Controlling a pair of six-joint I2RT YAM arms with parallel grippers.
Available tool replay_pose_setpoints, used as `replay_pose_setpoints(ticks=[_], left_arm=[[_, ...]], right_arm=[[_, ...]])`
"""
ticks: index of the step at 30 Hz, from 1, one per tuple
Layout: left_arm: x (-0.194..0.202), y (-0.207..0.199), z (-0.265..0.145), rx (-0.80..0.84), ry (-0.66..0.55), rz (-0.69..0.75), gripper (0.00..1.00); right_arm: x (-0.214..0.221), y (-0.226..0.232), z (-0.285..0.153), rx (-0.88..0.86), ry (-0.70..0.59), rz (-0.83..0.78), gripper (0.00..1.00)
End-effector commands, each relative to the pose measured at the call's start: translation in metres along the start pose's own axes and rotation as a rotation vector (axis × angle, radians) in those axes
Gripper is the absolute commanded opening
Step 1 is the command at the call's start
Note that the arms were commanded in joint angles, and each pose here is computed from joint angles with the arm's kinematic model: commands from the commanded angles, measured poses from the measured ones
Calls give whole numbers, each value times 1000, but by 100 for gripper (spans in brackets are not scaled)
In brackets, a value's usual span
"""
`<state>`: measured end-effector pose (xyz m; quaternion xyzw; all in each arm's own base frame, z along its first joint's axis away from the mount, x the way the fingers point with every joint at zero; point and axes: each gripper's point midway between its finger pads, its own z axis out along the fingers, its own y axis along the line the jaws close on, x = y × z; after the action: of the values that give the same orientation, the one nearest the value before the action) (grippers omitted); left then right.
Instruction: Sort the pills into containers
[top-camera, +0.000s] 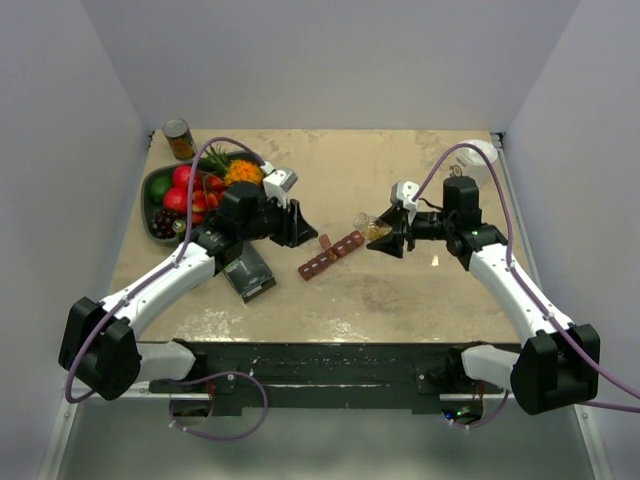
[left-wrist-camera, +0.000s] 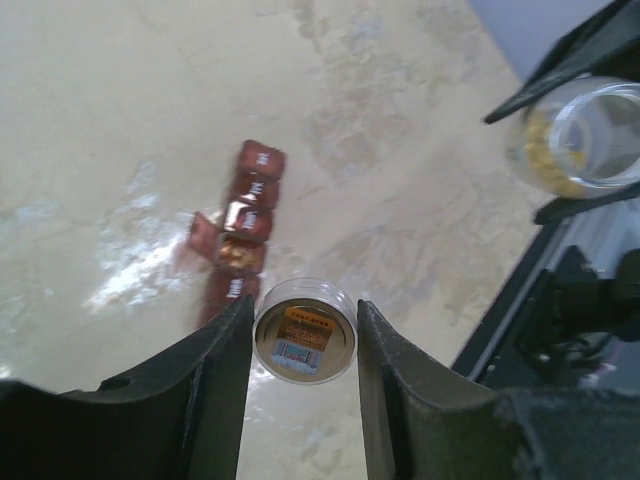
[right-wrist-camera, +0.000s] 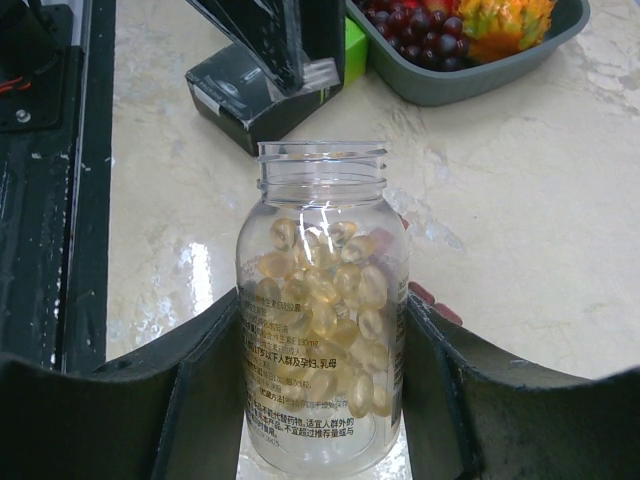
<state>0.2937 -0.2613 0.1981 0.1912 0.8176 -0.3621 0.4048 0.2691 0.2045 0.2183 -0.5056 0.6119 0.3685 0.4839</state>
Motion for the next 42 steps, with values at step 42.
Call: replay_pose_setpoints(ticks=[42], left_arm=[[-24, -110, 20, 592, -85, -229, 11]], right_arm=[[20, 27, 12, -39, 223, -74, 4]])
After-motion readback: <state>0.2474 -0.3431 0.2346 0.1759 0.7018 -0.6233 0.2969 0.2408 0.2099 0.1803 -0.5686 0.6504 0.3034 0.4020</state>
